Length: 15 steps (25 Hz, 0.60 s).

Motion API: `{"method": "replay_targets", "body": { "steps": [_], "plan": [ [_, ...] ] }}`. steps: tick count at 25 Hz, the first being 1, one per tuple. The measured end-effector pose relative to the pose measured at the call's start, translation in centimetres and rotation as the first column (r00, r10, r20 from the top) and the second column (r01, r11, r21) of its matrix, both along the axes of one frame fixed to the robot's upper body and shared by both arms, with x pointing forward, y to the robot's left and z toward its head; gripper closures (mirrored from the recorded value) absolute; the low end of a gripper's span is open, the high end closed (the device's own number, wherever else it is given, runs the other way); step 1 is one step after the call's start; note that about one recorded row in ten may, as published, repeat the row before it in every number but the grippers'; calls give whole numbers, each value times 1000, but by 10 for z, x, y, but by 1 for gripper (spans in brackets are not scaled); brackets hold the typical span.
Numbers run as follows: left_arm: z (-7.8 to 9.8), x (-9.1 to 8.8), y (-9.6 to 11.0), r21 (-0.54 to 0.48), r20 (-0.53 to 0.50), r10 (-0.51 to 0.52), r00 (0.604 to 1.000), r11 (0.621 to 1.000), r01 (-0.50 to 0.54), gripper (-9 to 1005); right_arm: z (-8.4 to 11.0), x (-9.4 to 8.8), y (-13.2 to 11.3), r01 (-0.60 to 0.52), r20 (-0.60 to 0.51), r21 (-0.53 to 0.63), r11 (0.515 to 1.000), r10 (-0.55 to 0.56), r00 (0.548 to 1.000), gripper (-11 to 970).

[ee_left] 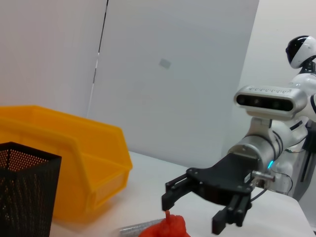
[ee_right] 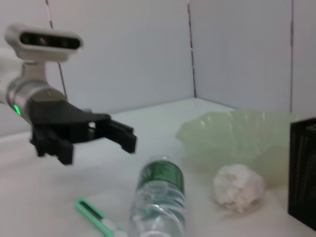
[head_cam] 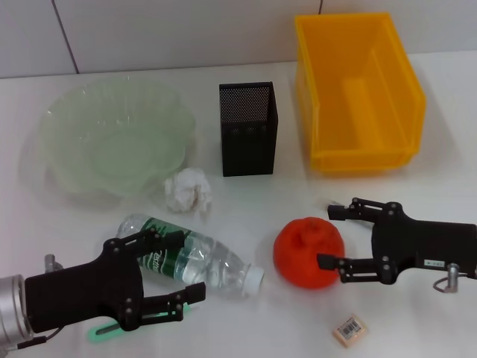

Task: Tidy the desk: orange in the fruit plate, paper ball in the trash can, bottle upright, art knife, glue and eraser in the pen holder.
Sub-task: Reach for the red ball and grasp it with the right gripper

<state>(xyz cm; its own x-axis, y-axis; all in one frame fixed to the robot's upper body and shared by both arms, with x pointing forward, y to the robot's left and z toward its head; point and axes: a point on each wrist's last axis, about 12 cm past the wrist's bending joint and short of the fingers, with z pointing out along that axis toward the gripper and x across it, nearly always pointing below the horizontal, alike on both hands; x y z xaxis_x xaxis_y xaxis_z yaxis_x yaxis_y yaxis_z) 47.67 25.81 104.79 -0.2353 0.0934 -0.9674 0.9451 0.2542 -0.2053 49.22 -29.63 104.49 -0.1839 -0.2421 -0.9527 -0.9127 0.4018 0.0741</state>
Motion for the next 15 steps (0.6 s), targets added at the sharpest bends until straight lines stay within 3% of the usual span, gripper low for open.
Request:
{"method": "replay_targets", "body": {
  "steps": [15],
  "plan": [
    [-3, -5, -2, -6, -11, -2, 1000, 1000, 2, 138, -14, 10, 17, 10, -43, -47, 999, -12, 999, 159]
  ]
}}
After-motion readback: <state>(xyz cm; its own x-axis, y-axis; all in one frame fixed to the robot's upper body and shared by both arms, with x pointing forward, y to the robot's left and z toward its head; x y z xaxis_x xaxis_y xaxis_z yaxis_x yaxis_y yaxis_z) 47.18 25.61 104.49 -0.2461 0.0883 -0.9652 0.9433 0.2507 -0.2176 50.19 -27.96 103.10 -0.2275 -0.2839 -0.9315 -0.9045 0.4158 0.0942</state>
